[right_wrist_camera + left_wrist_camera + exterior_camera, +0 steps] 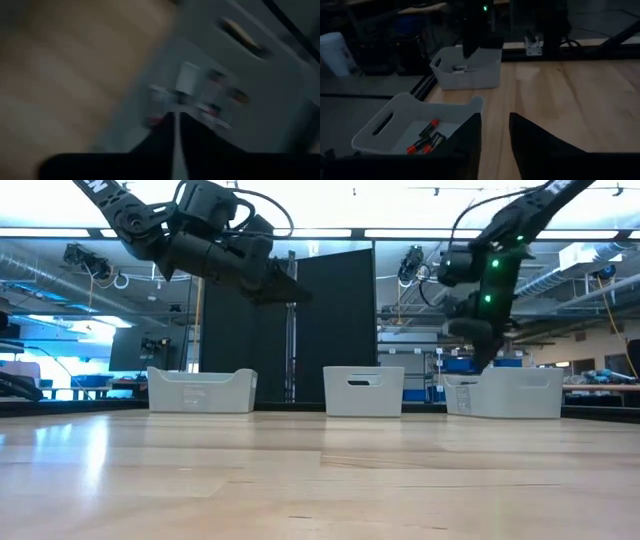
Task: Sort batteries
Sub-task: Put the black brown battery into the left bin
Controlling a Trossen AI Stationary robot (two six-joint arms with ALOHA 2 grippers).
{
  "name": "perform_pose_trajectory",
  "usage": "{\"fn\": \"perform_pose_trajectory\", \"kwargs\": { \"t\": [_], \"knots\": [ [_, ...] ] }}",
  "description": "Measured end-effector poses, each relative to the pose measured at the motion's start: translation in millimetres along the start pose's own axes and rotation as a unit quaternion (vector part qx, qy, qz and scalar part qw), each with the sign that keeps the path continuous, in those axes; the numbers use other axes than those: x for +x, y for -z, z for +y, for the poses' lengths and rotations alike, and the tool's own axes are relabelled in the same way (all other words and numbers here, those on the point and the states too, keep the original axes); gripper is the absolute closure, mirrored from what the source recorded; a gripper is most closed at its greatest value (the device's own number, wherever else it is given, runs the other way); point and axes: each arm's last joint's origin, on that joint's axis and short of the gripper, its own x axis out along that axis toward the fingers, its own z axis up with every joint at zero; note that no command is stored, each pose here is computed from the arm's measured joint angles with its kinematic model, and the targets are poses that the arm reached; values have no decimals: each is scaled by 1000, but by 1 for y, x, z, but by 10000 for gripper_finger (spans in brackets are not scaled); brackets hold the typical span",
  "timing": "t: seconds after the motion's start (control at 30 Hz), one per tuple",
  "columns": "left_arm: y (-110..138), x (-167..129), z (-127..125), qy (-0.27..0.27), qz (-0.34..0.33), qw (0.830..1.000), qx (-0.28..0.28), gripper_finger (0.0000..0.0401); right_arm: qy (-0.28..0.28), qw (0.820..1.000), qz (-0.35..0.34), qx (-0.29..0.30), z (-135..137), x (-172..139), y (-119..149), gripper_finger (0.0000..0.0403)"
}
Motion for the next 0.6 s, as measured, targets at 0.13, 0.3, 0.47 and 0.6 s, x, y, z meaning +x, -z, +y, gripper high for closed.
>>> {"fn": "perform_pose_trajectory", "kwargs": {
  "t": [0.13,0.3,0.47,0.6],
  "knots": [
    [-2,-2,-5,30,1,999,-11,331,-102,991,-80,-24,20,-2,11,386],
    [-5,-15,-19,86,40,994,-49,389,-158,972,-169,-51,46,-9,24,388],
    [-25,-41,-34,105,97,982,-127,390,-191,946,-250,-77,65,-22,25,391],
    [-31,-64,-56,83,160,967,-182,393,-214,924,-299,-106,78,-31,21,386]
  ]
}}
